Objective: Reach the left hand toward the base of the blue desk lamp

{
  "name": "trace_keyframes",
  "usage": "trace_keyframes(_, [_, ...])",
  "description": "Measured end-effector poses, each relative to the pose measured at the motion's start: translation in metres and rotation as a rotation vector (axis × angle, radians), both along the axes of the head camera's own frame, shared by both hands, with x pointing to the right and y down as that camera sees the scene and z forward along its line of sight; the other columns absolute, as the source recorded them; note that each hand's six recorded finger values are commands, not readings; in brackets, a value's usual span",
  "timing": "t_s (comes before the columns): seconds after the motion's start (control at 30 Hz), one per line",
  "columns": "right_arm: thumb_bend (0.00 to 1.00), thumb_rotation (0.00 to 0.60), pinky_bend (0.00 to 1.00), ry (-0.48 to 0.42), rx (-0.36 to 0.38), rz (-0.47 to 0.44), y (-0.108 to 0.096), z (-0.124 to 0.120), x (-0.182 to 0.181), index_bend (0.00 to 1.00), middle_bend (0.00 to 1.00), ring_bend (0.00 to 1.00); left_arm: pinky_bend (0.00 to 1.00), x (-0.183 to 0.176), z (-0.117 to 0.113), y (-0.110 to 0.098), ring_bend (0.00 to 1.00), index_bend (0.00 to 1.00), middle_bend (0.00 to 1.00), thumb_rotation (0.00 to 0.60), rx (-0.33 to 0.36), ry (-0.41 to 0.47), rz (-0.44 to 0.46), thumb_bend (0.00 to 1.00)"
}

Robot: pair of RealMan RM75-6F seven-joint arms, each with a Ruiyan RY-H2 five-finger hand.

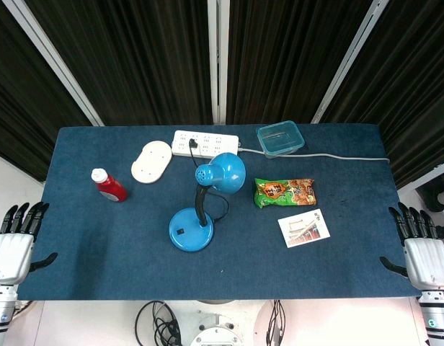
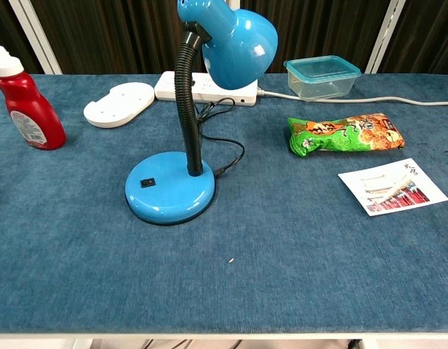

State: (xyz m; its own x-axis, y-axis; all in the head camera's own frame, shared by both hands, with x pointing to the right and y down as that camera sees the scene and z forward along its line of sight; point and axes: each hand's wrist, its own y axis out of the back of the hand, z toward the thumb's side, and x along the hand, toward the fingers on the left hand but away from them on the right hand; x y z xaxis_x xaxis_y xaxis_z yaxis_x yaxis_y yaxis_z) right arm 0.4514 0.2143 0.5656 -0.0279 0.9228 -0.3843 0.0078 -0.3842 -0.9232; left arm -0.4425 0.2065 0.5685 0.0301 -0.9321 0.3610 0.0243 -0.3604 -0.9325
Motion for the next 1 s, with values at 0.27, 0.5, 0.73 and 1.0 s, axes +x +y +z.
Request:
trace_keyframes(0.27, [0.03,0.600,0.00,-0.003,-0.008,0.002,0.001,0.002,0.001,0.00,0.00,0.00,0.00,0.004,-0.001,-0.001,0.00,0.03,0.06,0.600,-0.011,0.016,0.005,0.04])
trace_keyframes(0.5, [0.04,0.600,0.00,-0.004,0.000,0.014,-0.002,0.000,0.005,0.00,0.00,0.00,0.15,0.013,-0.003,-0.006,0.05,0.03,0.12,0.600,0.010,0.056,0.026,0.04])
trace_keyframes(0.73, [0.04,0.600,0.00,-0.010,0.000,0.008,-0.005,0.000,0.003,0.00,0.00,0.00,0.78,0.042,0.005,-0.008,0.74,0.08,0.73,0.600,0.020,0.123,0.121,0.29])
trace_keyframes(1.0, [0.04,0.600,0.00,-0.023,0.001,-0.001,-0.004,-0.001,-0.002,0.00,0.00,0.00,0.86,0.102,0.041,-0.003,0.80,0.12,0.79,0.600,-0.126,0.165,0.277,0.38])
